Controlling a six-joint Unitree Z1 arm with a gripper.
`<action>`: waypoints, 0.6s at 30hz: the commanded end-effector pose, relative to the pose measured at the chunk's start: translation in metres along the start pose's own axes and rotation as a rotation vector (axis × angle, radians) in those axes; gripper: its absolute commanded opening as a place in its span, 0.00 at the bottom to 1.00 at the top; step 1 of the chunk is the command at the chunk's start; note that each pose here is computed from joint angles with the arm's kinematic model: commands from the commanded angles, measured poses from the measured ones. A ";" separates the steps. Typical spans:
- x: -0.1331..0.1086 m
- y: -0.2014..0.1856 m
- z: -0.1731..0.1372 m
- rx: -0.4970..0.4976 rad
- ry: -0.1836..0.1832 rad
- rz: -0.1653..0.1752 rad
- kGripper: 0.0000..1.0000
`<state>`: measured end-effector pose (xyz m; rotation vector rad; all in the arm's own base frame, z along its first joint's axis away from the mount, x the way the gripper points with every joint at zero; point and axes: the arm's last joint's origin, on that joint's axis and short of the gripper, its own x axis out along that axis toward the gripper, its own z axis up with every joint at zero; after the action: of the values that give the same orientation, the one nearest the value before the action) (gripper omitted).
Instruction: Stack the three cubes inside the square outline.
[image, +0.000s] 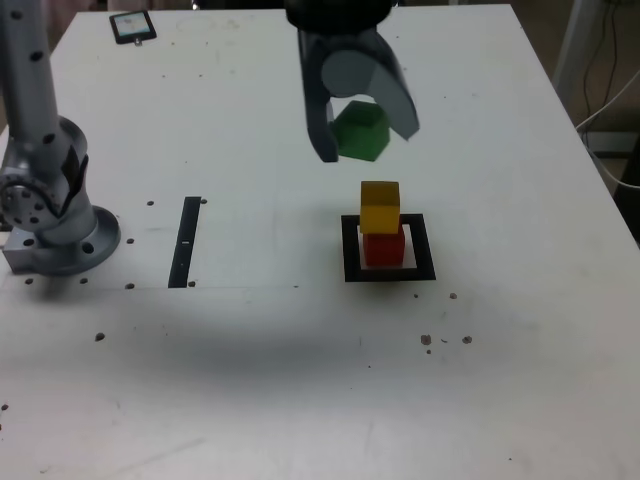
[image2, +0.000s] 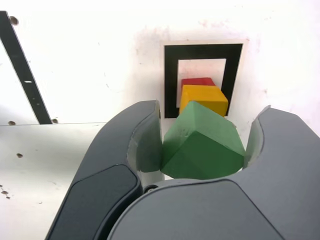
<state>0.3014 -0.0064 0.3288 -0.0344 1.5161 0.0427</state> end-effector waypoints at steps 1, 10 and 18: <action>0.008 -0.006 0.009 0.005 0.021 -0.002 0.26; 0.019 -0.011 0.017 0.003 0.055 -0.008 0.27; 0.023 -0.012 0.018 -0.003 0.058 -0.021 0.28</action>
<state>0.3201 -0.0165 0.3094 -0.0517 1.5701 0.0296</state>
